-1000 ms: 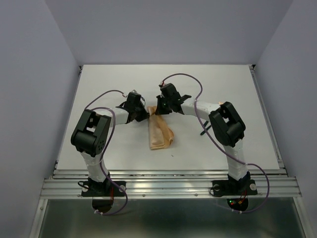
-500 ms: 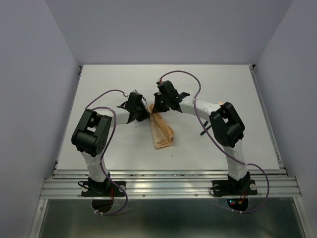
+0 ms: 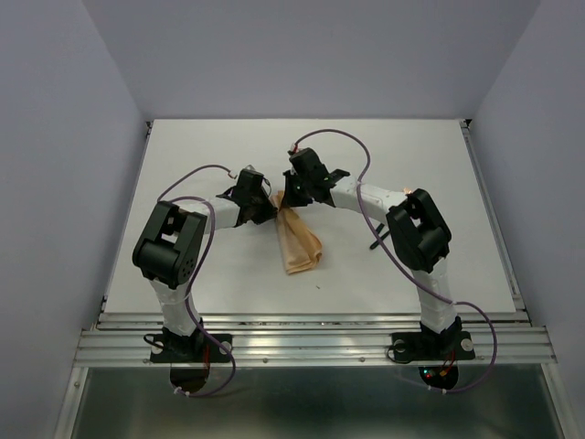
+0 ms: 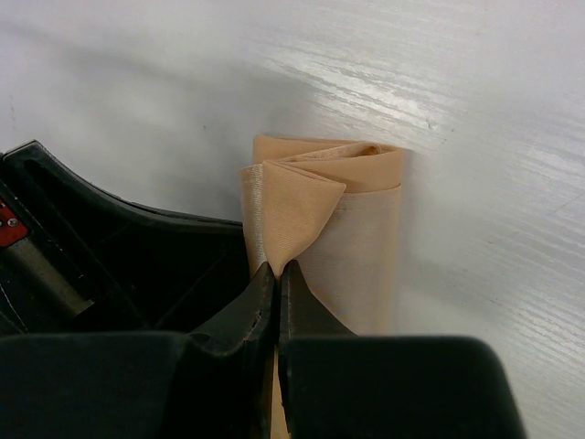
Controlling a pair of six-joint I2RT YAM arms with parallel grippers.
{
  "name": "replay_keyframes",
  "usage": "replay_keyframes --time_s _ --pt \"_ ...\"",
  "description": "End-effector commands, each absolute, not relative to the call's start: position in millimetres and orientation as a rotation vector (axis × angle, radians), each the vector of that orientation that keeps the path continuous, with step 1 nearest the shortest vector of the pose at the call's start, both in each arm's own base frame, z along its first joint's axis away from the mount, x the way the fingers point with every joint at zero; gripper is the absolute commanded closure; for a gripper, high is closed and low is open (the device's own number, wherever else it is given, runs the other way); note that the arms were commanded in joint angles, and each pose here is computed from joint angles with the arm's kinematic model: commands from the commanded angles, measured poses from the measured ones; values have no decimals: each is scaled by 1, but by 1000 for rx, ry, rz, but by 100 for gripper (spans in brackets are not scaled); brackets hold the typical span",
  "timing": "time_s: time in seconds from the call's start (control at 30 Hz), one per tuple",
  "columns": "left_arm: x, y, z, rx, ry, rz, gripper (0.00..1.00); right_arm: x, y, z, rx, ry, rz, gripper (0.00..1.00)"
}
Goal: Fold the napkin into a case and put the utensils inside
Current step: Fold the 2/3-rectangle-folded napkin at the center of the board.
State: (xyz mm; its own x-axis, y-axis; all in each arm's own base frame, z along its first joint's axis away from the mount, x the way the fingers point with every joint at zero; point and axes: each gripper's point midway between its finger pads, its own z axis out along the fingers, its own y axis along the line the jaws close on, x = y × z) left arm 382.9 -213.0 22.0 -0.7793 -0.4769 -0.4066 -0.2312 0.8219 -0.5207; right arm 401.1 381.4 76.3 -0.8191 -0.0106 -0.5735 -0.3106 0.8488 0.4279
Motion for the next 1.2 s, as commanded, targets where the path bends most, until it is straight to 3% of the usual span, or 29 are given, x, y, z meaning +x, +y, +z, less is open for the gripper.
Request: replay_keyframes --time_s 0.0,0.5,1.17 --pt "366 -205 -1 -521 2562 -511 100 404 400 102 -253 2386 751 99" --pt "366 -205 -5 -529 2568 -507 100 401 411 104 -261 2381 770 99" --pt "363 -197 12 -539 2535 -496 100 412 407 42 -177 2473 658 99"
